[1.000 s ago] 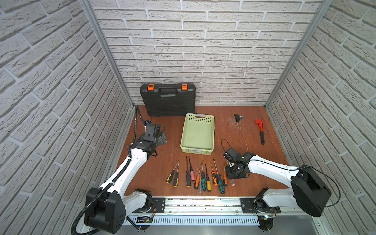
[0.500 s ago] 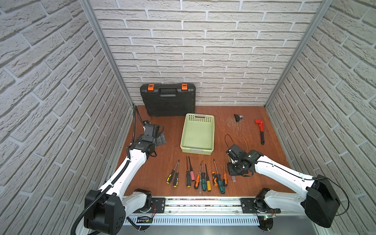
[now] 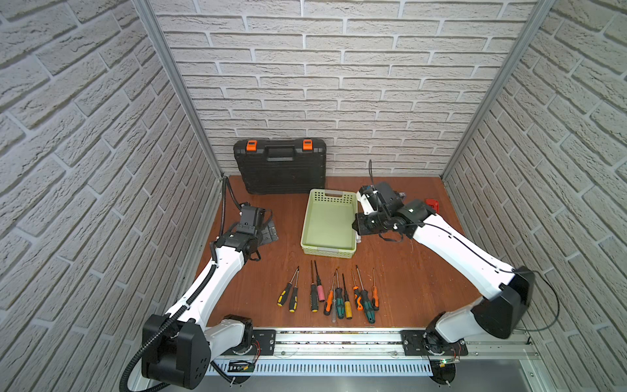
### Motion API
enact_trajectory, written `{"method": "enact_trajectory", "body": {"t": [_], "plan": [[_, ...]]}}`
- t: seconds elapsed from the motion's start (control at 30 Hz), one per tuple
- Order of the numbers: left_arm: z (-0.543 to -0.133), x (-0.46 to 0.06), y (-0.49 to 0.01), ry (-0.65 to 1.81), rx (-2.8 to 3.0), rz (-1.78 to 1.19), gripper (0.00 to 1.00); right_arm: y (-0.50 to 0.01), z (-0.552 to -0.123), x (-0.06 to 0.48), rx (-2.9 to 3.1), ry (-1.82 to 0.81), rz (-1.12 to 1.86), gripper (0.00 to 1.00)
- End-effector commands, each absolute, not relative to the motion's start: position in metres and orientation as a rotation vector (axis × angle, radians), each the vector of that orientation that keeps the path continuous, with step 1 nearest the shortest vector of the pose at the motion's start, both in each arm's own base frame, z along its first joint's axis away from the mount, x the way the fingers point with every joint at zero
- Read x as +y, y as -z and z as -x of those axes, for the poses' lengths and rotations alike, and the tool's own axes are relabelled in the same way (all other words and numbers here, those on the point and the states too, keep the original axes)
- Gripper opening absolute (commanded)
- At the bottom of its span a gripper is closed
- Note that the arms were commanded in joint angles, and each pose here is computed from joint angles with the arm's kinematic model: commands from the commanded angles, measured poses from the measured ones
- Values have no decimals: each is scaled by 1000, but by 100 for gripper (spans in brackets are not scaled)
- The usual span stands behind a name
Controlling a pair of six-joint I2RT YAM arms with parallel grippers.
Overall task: Put the screwdriver in the bin
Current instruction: Place the screwdriver into the bin.
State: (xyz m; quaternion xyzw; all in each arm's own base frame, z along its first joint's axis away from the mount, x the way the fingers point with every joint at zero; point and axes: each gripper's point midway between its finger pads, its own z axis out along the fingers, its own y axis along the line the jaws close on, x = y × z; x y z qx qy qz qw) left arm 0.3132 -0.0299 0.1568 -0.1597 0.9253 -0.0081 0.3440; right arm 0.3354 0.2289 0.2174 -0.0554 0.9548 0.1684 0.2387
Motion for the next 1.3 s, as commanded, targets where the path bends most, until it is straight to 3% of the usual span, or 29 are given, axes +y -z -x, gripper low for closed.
{"method": "enact_trajectory", "body": {"t": [0.0, 0.27, 0.77, 0.9, 1.0, 1.27], "plan": [[-306, -31, -156, 70, 2397, 456, 98, -202, -374, 258, 2584, -550, 179, 5], [-288, -35, -155, 91, 2453, 442, 98, -132, -424, 286, 2644, -609, 80, 5], [-283, -32, -162, 43, 2491, 382, 98, -60, -449, 286, 2781, -496, 51, 7], [-282, -38, -159, 72, 2516, 363, 98, -50, -451, 283, 2805, -451, 78, 18], [-283, -42, -152, 100, 2535, 370, 98, -52, -454, 284, 2800, -437, 97, 20], [-287, -52, -152, 145, 2561, 347, 98, -67, -458, 281, 2777, -403, 148, 43]]}}
